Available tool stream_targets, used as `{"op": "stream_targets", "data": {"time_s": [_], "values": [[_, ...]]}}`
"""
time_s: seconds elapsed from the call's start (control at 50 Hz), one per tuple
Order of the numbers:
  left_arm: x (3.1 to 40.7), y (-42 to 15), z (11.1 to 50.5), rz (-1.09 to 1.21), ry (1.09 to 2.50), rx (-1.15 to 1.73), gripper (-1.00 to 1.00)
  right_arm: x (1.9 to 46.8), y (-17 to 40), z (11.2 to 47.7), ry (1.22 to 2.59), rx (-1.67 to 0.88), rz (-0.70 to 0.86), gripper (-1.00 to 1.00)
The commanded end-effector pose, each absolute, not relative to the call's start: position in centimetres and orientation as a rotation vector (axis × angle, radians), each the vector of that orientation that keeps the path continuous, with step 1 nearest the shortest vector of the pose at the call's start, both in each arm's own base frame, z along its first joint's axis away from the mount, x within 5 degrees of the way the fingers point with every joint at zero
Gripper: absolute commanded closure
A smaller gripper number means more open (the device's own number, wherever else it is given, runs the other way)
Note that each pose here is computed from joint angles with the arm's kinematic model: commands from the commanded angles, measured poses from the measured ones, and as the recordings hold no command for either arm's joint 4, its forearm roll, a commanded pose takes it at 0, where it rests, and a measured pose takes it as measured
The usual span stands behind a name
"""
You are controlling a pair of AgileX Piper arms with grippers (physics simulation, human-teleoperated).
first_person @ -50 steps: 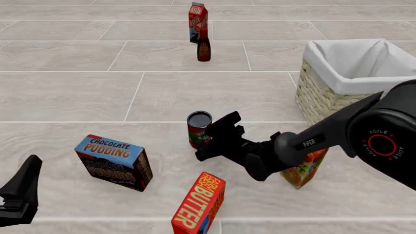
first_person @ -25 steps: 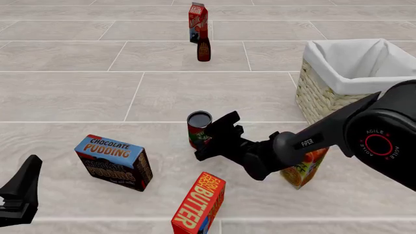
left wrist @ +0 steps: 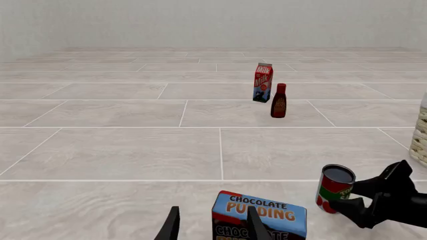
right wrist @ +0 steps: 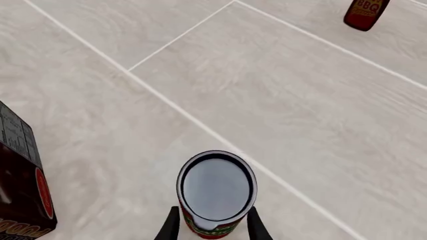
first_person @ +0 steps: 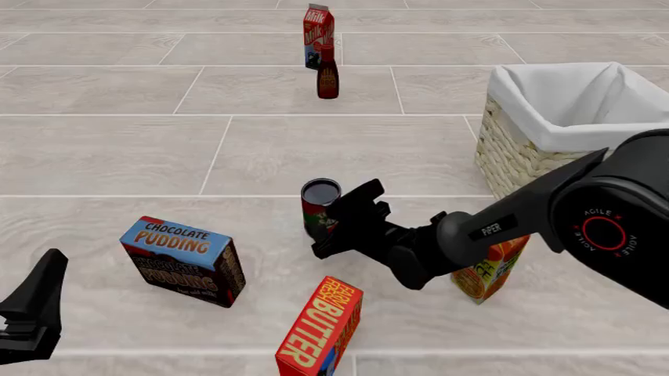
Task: Pick the tomato sauce and place it in the basket.
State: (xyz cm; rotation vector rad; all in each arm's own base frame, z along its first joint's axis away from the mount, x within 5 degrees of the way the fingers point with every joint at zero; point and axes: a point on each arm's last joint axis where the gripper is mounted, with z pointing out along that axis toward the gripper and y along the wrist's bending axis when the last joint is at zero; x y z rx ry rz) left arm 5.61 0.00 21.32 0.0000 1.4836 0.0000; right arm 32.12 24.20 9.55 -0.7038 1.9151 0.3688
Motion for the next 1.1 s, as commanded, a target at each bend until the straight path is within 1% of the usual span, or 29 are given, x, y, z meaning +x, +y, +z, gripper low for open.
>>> {"op": "stream_targets", "data": {"time_s": [0.02,1.1], "values": [[5.61,0.0,21.32,0.0,1.484,0.0,-1.0,32.14,24.32,9.4,1.919,-0.709,0.37,-1.0],[5.61,0.0,21.32,0.0,1.484,0.0,-1.0,32.83,24.67,9.1,1.92,-0.717,0.36,-1.0]]}}
